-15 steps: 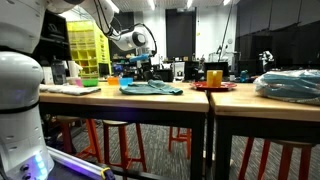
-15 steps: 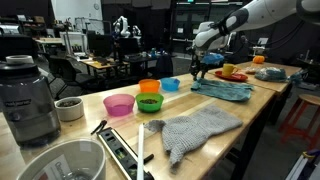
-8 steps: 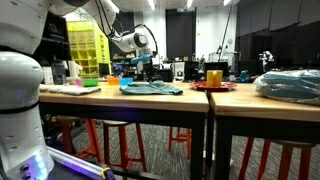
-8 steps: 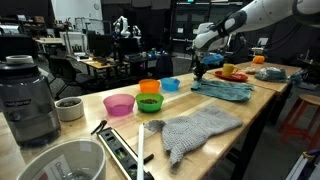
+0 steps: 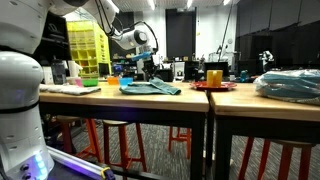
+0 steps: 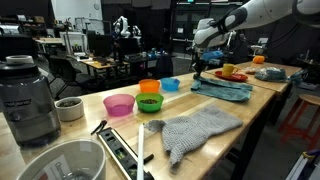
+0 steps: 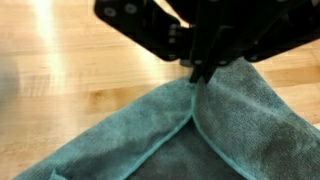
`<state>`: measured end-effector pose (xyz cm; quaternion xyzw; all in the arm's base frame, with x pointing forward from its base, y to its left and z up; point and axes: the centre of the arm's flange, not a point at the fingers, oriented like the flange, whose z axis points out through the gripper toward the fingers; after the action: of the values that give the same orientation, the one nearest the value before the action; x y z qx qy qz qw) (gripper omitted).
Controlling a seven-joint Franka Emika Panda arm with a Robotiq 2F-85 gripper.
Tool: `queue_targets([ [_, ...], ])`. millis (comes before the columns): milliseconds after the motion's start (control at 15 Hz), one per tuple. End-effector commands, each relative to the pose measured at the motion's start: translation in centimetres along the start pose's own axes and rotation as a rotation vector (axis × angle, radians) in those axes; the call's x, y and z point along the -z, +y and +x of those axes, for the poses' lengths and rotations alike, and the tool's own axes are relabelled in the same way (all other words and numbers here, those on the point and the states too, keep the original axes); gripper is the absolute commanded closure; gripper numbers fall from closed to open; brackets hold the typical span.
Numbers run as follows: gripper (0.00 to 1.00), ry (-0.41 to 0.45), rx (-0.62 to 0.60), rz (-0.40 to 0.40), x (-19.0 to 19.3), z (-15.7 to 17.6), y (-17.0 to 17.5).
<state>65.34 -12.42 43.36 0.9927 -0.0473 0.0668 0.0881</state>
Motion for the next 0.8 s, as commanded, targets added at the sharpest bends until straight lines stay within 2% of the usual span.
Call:
queue_targets([
  [0, 0.99, -0.013, 0.036, -0.018, 2.3, 1.2, 0.5],
  [267, 0.99, -0.056, 0.073, -0.014, 4.2, 3.1, 1.5],
  [733, 0.99, -0.187, 0.134, -0.002, 6.0, 6.3, 1.9],
])
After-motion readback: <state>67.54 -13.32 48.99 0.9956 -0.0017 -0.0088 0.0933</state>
